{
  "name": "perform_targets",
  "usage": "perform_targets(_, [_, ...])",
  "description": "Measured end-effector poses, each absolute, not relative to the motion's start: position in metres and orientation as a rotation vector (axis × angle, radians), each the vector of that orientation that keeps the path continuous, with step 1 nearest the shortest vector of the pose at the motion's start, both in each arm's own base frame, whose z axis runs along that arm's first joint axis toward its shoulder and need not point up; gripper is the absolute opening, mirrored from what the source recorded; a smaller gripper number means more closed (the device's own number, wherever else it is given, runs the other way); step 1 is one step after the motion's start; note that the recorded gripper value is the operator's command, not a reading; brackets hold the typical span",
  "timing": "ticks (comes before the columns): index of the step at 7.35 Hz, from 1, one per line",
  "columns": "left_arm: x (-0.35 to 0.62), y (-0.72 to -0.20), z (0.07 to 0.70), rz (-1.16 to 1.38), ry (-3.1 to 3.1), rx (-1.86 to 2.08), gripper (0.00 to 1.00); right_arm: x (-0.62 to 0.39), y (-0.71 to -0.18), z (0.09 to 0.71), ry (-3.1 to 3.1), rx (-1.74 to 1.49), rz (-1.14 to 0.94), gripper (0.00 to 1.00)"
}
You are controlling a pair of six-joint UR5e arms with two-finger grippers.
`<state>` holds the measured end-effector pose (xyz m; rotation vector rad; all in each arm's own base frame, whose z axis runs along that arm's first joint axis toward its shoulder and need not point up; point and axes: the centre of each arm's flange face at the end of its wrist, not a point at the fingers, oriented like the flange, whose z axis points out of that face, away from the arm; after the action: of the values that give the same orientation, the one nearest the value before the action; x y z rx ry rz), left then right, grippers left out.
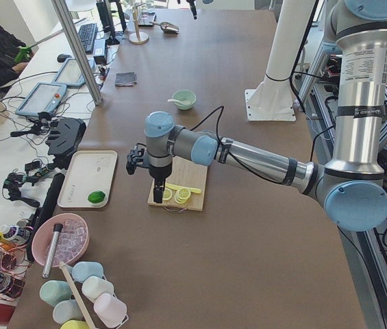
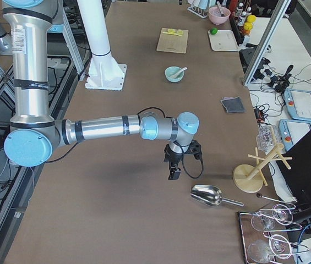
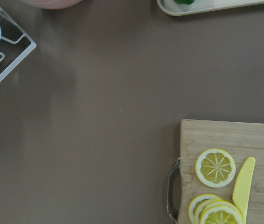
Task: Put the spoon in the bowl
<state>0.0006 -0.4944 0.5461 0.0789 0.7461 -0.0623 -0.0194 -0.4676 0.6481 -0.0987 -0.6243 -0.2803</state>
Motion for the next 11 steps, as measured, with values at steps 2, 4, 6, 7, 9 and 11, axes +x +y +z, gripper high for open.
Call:
perform_targets(2, [-0.042,-0.479,0.575,-0.098,0.813,0.062,0.98,0.013,-0.450,0.687,-0.645,-0.108,-0.268,1.00])
perform_targets(4, [-0.061,-0.469,0.591,-0.078,0.798,0.077,0.98,0.036,-0.434,0.702,-0.666,-0.107,-0.238,1.00])
perform_targets(6, [-0.066,-0.468,0.593,-0.067,0.785,0.088,0.98,0.048,-0.435,0.695,-0.681,-0.081,-0.218,1.00])
perform_targets(7, [-0.068,-0.467,0.592,-0.068,0.785,0.091,0.98,0.055,-0.435,0.688,-0.693,-0.068,-0.201,1.00])
perform_targets(9, [-0.074,-0.466,0.588,-0.077,0.788,0.100,0.98,0.064,-0.433,0.677,-0.708,-0.070,-0.168,1.00])
perform_targets(11, [-0.080,-0.457,0.605,-0.099,0.779,0.076,0.98,0.066,-0.433,0.672,-0.728,-0.072,-0.154,1.00])
